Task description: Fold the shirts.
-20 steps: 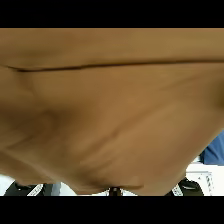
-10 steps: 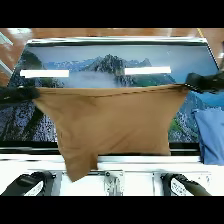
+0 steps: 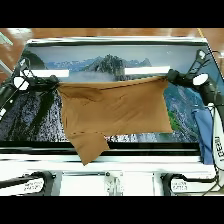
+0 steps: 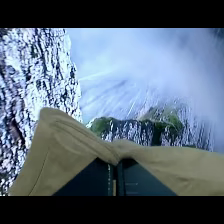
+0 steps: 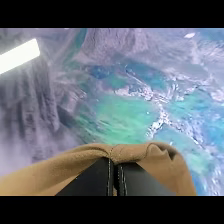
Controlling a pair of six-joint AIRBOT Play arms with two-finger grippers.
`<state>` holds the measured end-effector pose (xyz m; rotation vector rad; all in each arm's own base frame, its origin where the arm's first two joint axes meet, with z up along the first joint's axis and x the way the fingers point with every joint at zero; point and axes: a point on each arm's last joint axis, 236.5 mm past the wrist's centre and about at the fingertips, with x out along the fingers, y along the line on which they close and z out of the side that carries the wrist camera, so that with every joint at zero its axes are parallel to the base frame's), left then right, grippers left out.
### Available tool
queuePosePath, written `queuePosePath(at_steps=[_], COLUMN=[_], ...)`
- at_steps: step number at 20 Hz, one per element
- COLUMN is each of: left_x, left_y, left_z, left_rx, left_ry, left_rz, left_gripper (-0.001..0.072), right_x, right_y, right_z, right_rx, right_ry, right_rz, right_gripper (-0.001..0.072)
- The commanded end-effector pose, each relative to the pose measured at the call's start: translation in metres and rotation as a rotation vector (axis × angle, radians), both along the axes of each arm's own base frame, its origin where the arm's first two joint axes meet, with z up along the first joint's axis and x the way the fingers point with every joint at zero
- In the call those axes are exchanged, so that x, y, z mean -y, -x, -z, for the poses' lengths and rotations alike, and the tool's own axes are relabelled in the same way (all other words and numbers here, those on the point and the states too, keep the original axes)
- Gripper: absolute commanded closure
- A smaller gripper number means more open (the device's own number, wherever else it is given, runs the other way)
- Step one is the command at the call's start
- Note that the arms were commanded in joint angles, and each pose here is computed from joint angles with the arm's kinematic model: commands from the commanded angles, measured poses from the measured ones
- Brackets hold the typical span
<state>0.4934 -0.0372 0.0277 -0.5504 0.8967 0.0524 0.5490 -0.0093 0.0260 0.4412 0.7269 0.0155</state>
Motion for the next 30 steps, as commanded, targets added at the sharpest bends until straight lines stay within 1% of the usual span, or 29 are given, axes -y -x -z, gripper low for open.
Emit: queuePosePath(at_steps=[1, 2, 3, 4, 5, 6, 7, 8, 9, 10, 11, 12, 14, 15, 16, 17, 19, 20, 22, 23, 24, 28, 29, 30], left_x=[0.001, -0.002, -0.009, -0.021, -0.037, -0.053, -0.068, -0.077, -0.082, -0.086, -0.085, -0.08, -0.054, -0.039, -0.024, -0.01, 0.009, 0.016, 0.022, 0.025, 0.028, 0.046, 0.051, 0.055], left_y=[-0.004, -0.001, 0.004, 0.012, 0.026, 0.044, 0.069, 0.101, 0.13, 0.155, 0.172, 0.189, 0.222, 0.234, 0.241, 0.244, 0.243, 0.241, 0.242, 0.24, 0.237, 0.22, 0.217, 0.216], left_z=[0.03, 0.03, 0.027, 0.023, 0.018, 0.015, 0.013, 0.014, 0.017, 0.023, 0.032, 0.045, 0.074, 0.089, 0.102, 0.112, 0.129, 0.134, 0.144, 0.147, 0.148, 0.153, 0.155, 0.157], left_rx=[-0.066, -0.079, -0.104, -0.147, -0.205, -0.269, -0.347, -0.439, -0.522, -0.59, -0.628, -0.656, -0.704, -0.705, -0.697, -0.682, -0.631, -0.611, -0.602, -0.598, -0.592, -0.559, -0.558, -0.555], left_ry=[0.055, 0.058, 0.063, 0.068, 0.058, 0.046, 0.043, 0.059, 0.089, 0.131, 0.17, 0.208, 0.275, 0.318, 0.369, 0.413, 0.456, 0.465, 0.44, 0.436, 0.442, 0.48, 0.484, 0.479], left_rz=[-0.001, -0.004, -0.007, -0.011, 0.022, 0.072, 0.134, 0.203, 0.257, 0.269, 0.254, 0.239, 0.259, 0.264, 0.259, 0.252, 0.228, 0.219, 0.22, 0.215, 0.211, 0.179, 0.178, 0.182], left_gripper=[0.0634, 0.0451, 0.0179, 0.002, 0.0018, 0.0025, 0.005, 0.005, 0.0049, 0.005, 0.0049, 0.0049, 0.005, 0.005, 0.005, 0.0049, 0.005, 0.005, 0.0052, 0.0083, 0.0129, 0.0133, 0.025, 0.0518], right_x=[-0.013, -0.013, -0.011, -0.004, 0.008, 0.03, 0.054, 0.083, 0.108, 0.123, 0.128, 0.122, 0.097, 0.085, 0.075, 0.069, 0.062, 0.059, 0.055, 0.056, 0.056, 0.056, 0.054, 0.052], right_y=[-0.01, -0.008, -0.004, 0.004, 0.014, 0.032, 0.055, 0.087, 0.126, 0.158, 0.184, 0.204, 0.222, 0.224, 0.225, 0.226, 0.225, 0.224, 0.22, 0.219, 0.219, 0.222, 0.225, 0.229], right_z=[0.024, 0.02, 0.011, -0.002, -0.013, -0.022, -0.025, -0.02, -0.01, 0.001, 0.011, 0.022, 0.035, 0.039, 0.043, 0.046, 0.051, 0.051, 0.051, 0.051, 0.051, 0.058, 0.062, 0.067], right_rx=[-0.005, -0.006, -0.004, -0.002, -0.011, -0.046, -0.112, -0.229, -0.378, -0.502, -0.593, -0.645, -0.668, -0.662, -0.658, -0.66, -0.665, -0.664, -0.655, -0.651, -0.652, -0.675, -0.697, -0.724], right_ry=[0.007, 0.005, 0.004, 0.023, 0.07, 0.148, 0.238, 0.313, 0.343, 0.322, 0.26, 0.164, -0.036, -0.104, -0.144, -0.157, -0.15, -0.146, -0.132, -0.131, -0.129, -0.137, -0.15, -0.164], right_rz=[-0.014, -0.018, -0.025, -0.041, -0.057, -0.072, -0.085, -0.084, -0.07, -0.06, -0.06, -0.075, -0.1, -0.118, -0.129, -0.137, -0.153, -0.163, -0.173, -0.17, -0.17, -0.171, -0.179, -0.19], right_gripper=[0.0624, 0.0525, 0.0272, 0.0108, 0.0105, 0.0106, 0.0106, 0.0106, 0.0106, 0.0106, 0.0106, 0.0106, 0.0106, 0.0106, 0.0106, 0.0106, 0.0106, 0.0107, 0.0106, 0.0106, 0.0106, 0.0106, 0.0106, 0.0102])
